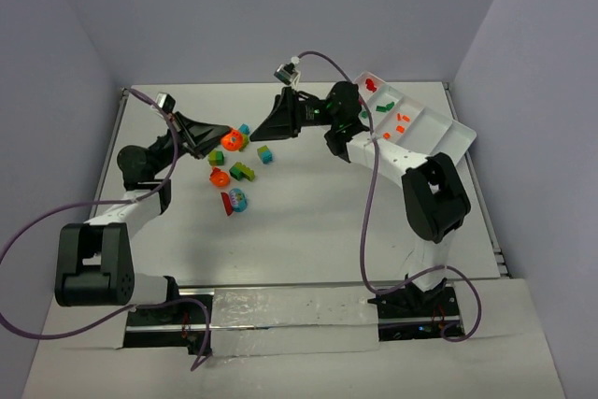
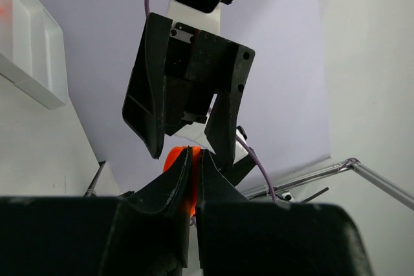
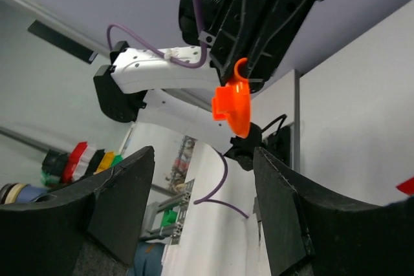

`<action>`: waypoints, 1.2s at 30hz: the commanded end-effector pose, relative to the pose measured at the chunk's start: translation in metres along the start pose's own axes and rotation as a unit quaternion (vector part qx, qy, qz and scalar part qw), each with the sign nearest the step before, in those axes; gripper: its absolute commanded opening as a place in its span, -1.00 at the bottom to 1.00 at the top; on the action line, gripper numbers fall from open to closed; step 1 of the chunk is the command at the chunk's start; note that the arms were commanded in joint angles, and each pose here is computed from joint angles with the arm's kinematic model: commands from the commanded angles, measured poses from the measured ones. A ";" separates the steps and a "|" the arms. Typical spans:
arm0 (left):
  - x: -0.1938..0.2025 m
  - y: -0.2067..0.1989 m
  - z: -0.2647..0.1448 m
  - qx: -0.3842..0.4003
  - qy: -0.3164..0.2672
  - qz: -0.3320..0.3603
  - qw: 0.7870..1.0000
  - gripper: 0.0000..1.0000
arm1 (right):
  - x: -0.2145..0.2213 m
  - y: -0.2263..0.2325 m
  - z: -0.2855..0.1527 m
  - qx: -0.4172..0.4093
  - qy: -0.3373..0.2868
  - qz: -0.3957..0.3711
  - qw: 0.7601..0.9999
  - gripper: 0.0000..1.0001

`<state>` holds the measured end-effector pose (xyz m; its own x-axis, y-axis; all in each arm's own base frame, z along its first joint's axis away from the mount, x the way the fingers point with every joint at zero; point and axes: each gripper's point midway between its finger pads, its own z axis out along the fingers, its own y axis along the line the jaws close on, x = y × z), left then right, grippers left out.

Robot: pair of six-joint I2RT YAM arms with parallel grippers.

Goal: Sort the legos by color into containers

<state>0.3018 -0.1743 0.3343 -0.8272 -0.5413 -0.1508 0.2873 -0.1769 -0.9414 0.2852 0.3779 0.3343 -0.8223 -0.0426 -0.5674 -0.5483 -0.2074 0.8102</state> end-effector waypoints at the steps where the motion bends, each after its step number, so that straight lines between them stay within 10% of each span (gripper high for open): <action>1: 0.026 -0.052 -0.008 0.097 0.018 0.116 0.988 -1.00 | 0.002 0.015 0.011 -0.033 0.016 -0.027 0.999 0.36; 12: 0.036 -0.057 -0.007 0.106 0.024 0.110 0.988 -1.00 | 0.001 0.011 0.022 -0.029 0.021 -0.028 0.999 0.18; 29: 0.029 -0.044 -0.005 0.088 0.012 0.097 0.991 -0.96 | 0.018 0.043 0.037 -0.071 0.047 -0.054 0.995 -0.73; 33: 0.015 -0.033 -0.006 0.059 -0.003 0.093 0.994 0.16 | 0.021 0.046 0.034 -0.071 0.052 -0.052 0.995 -1.00; 36: 0.004 -0.026 -0.008 0.037 -0.013 0.104 0.994 0.44 | 0.021 0.049 0.029 -0.068 0.052 -0.052 0.995 -1.00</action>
<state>0.2862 -0.1756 0.3418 -0.8108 -0.5537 -0.1898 0.3403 -0.1821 -0.9225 0.2576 0.4062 0.3374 -0.8079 -0.1282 -0.5752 -0.5269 -0.2800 0.8025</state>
